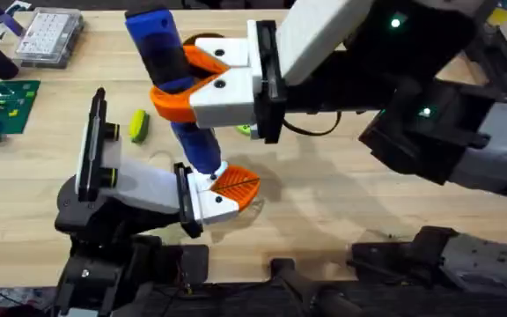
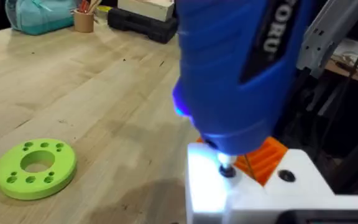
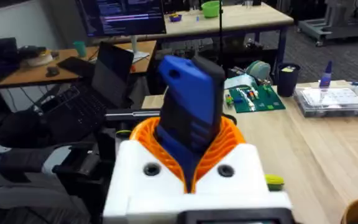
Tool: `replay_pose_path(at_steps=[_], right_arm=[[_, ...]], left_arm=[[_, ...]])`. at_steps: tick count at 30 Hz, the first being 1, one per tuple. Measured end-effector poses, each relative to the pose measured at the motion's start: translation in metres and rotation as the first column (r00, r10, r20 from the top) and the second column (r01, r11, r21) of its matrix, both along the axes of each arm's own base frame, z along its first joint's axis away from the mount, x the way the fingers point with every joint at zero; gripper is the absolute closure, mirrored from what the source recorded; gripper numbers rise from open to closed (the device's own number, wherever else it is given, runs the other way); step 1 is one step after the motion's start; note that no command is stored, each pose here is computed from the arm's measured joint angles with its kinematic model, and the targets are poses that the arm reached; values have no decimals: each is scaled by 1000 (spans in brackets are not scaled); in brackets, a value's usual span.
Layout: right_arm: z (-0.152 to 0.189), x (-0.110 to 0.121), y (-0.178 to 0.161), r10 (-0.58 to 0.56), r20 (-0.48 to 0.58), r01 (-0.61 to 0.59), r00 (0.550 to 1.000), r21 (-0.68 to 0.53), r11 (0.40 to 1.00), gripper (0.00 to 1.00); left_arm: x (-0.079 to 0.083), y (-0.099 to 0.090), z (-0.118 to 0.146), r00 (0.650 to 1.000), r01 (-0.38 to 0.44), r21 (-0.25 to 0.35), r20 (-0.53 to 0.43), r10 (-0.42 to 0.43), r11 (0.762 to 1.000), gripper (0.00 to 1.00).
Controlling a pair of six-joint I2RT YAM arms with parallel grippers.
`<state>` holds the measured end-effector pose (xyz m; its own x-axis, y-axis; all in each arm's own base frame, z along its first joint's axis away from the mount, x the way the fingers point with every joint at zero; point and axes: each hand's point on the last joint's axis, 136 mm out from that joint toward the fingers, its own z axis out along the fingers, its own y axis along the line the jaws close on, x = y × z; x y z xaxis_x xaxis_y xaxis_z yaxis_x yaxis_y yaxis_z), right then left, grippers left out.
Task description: Pick up the gripper from the table and insert it into the empty holder that is missing its gripper. Then pick up a screw, insert it into the mounting hole, and use the screwdriver to tighten it. Finally, clean up the table by picking up the vegetable and placing it into the bucket.
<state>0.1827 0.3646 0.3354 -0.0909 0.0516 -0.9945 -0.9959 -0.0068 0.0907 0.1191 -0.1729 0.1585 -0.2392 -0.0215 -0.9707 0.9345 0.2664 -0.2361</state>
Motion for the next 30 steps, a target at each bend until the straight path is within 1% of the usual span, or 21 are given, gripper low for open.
replay_pose_path(at_steps=[16, 19, 22, 26, 27, 30], right_arm=[[-2, 0, 0, 6, 15, -6, 1000, -7, 1000, 975], [2, -2, -1, 11, 32, -11, 999, 13, 1000, 975], [10, -4, -2, 27, 63, -32, 998, 73, 997, 976], [41, 9, -12, -14, 103, -4, 995, 169, 986, 976], [69, 22, -21, -57, 121, 30, 991, 214, 976, 976], [97, 25, -26, -76, 149, 37, 986, 254, 967, 976]], left_arm=[[0, 0, 0, 1000, 1, -5, -17, -2, 1000, 986], [0, 0, 0, 1000, -2, -4, -12, 2, 1000, 986], [2, 1, 1, 1000, -16, -2, -9, 16, 1000, 986], [2, 1, 1, 1000, -13, -2, -9, 13, 1000, 986], [2, 1, 1, 1000, -13, -2, -9, 13, 1000, 986], [2, 1, 1, 1000, -13, -2, -9, 13, 1000, 986]])
